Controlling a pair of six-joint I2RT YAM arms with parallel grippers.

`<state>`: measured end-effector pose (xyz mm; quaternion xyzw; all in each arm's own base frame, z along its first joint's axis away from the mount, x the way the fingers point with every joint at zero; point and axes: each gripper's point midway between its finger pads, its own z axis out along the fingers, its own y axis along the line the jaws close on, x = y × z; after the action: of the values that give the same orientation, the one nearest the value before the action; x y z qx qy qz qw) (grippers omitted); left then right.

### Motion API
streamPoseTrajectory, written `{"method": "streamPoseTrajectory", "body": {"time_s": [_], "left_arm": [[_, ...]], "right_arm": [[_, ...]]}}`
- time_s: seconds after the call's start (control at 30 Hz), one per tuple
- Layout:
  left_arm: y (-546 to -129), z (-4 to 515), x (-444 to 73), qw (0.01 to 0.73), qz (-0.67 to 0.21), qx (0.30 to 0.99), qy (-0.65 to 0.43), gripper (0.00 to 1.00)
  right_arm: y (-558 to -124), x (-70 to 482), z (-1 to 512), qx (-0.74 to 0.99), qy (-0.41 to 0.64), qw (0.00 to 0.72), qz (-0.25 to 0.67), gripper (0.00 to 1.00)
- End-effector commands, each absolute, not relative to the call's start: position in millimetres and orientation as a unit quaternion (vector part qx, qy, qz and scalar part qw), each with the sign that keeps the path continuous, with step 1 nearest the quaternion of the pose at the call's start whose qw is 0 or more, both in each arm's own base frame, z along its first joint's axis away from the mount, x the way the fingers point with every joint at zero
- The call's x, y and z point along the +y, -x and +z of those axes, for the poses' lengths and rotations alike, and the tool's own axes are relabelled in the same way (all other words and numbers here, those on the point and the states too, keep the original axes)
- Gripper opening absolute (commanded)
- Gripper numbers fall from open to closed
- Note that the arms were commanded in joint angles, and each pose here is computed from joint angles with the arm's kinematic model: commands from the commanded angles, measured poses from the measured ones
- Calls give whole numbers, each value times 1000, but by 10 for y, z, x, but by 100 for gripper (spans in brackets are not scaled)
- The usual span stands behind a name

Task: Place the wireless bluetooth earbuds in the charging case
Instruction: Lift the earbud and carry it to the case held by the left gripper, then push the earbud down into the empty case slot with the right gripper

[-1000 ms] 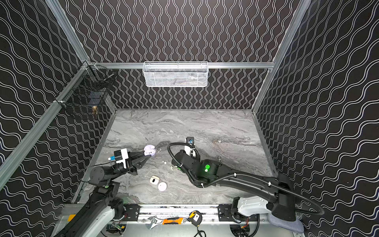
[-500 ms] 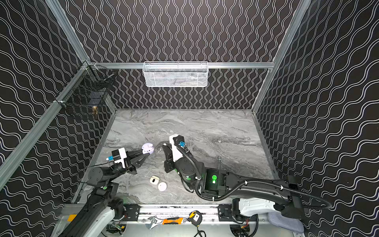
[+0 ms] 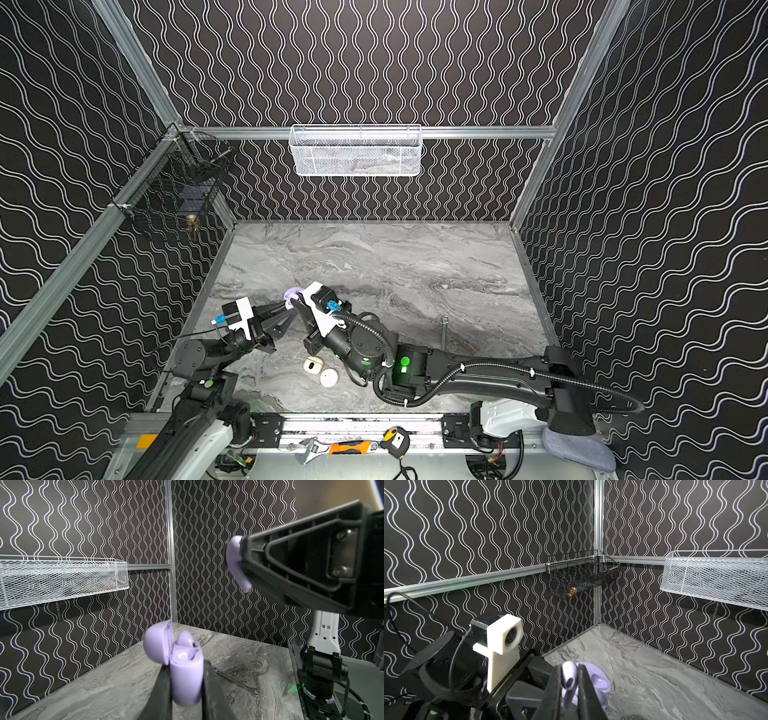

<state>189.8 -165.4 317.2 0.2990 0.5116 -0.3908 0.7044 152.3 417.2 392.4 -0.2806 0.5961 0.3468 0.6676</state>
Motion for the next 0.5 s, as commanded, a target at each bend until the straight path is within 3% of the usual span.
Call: {"method": "streamPoseTrajectory", "body": {"time_s": [0.0, 0.47], "left_arm": [[-1888, 3246, -1648, 709, -398, 503, -294, 0], [-1820, 3313, -1646, 709, -405, 495, -296, 0]], "right_arm": [[-1547, 4198, 4097, 567, 271, 697, 345, 8], [-1731, 4317, 3936, 567, 273, 704, 331, 6]]}}
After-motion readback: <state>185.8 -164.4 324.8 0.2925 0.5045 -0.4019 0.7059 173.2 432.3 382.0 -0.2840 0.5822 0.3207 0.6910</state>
